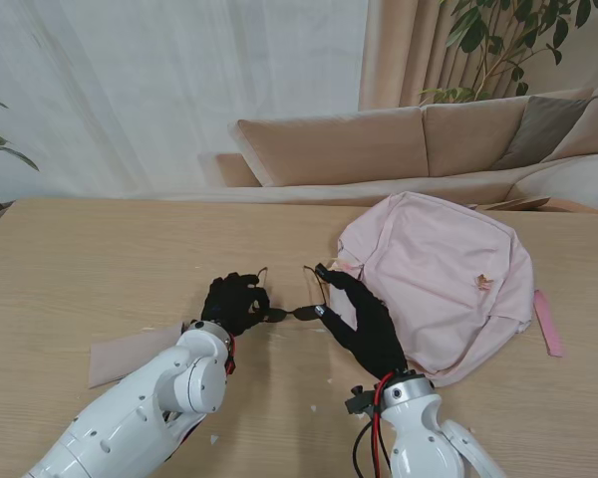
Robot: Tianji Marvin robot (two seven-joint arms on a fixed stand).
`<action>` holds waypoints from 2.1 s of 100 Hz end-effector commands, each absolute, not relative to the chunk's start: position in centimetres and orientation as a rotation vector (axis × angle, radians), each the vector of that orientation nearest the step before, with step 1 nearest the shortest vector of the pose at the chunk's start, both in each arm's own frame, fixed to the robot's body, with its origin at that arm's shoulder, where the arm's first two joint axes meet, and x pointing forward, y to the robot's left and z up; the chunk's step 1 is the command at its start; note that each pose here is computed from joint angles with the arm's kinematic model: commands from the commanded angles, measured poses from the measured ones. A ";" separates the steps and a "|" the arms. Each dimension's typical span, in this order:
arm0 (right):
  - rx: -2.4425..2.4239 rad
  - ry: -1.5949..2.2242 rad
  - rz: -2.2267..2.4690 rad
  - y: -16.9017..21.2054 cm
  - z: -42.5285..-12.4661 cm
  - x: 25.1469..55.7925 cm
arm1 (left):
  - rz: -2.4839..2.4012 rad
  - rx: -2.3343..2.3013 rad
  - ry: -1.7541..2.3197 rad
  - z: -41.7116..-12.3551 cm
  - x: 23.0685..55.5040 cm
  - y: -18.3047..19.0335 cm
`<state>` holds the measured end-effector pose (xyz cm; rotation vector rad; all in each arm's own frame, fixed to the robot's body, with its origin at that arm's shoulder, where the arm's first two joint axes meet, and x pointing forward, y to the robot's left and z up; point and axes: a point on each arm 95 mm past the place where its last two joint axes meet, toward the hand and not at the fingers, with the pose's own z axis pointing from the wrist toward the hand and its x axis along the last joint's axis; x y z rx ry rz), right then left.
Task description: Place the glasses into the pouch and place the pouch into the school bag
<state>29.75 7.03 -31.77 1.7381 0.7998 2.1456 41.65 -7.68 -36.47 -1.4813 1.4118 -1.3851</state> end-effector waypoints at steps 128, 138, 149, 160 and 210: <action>1.755 0.829 2.144 7.8 -32.0 29.6 | -1.652 -1.403 1.309 -33.7 39.7 -6.4; 1.757 0.828 2.141 7.8 -32.0 29.6 | -1.684 -1.401 1.296 -33.3 39.4 -6.2; 1.752 0.827 2.130 7.6 -31.8 29.7 | -1.712 -1.382 1.297 -32.8 39.1 -5.8; 1.729 0.843 2.100 7.1 -31.0 30.1 | -1.748 -1.356 1.292 -32.3 38.6 -5.2; 1.603 1.091 1.795 5.7 -28.0 33.6 | -1.924 -1.279 1.321 -30.3 35.2 -2.7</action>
